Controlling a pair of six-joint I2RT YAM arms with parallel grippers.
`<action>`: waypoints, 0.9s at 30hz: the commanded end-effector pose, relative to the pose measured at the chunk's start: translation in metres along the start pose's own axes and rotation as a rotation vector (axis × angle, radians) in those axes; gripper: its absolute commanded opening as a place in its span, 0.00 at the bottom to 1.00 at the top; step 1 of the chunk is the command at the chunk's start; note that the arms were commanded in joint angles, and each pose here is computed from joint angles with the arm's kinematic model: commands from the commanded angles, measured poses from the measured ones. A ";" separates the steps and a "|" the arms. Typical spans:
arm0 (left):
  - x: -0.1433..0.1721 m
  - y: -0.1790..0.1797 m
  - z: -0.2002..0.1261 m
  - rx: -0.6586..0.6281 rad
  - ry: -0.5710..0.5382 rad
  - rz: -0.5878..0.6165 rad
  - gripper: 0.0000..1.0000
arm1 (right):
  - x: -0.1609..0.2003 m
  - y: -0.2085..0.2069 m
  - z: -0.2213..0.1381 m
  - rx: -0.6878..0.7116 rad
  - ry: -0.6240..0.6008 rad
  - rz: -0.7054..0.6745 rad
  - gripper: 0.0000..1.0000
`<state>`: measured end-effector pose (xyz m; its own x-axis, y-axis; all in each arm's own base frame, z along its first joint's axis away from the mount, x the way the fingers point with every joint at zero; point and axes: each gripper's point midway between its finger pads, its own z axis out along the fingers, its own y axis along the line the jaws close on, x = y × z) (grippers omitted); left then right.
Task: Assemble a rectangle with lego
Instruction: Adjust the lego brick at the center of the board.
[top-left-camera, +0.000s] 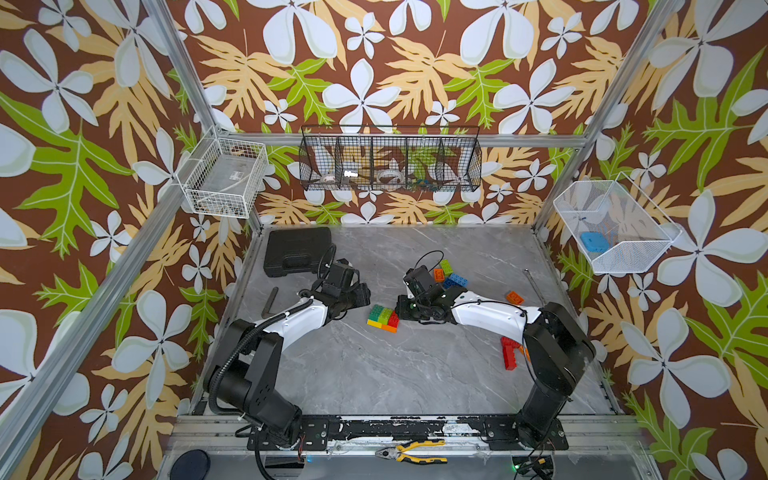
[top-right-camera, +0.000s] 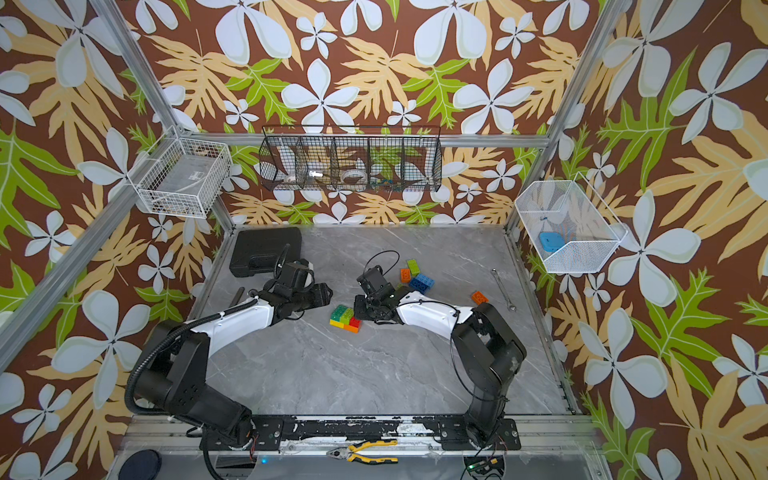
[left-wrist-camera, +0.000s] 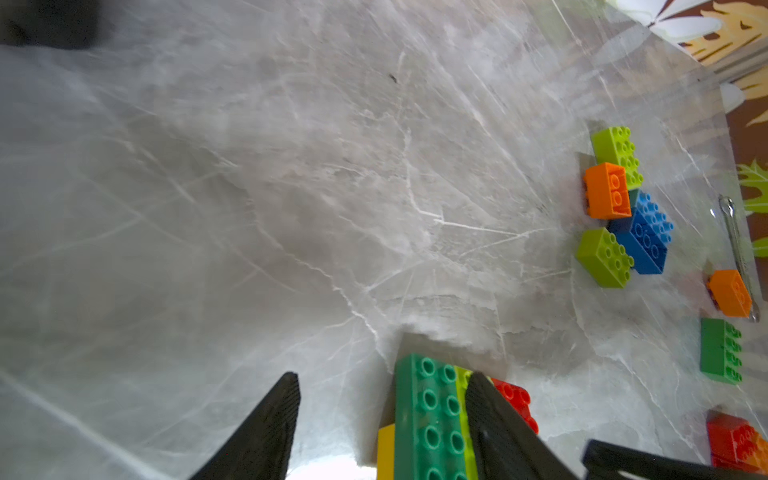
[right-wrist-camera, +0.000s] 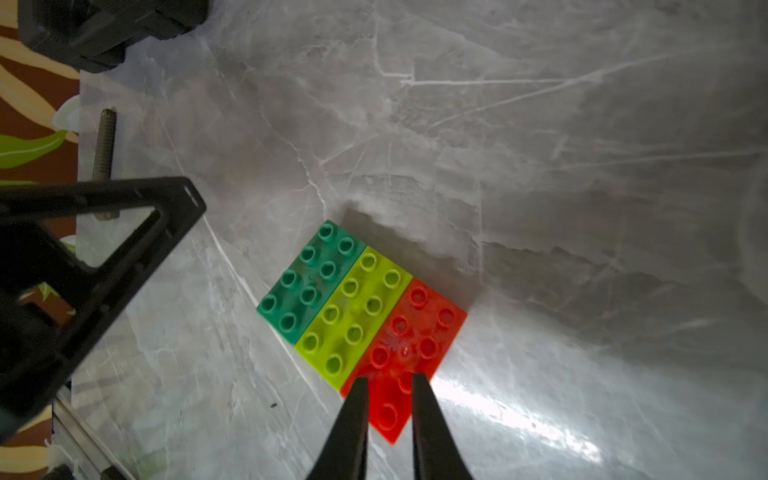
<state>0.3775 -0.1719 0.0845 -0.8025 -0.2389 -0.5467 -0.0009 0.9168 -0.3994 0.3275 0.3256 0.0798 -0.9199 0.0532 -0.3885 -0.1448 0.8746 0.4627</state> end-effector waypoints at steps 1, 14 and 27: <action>0.007 -0.004 0.006 0.024 0.013 -0.003 0.65 | -0.009 0.018 0.004 -0.041 -0.034 0.017 0.19; 0.030 0.006 0.007 0.011 0.053 -0.011 0.64 | 0.013 0.036 0.023 -0.036 0.042 -0.077 0.18; 0.039 0.012 0.004 0.003 0.067 -0.016 0.63 | 0.035 0.039 0.023 0.008 0.080 -0.175 0.17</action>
<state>0.3477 -0.1704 0.0543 -0.8422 -0.2297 -0.4878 -0.0158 0.9149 -0.4035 0.2988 0.3747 0.0673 -0.9165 -0.1097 -0.3848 -0.2810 0.8612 0.4236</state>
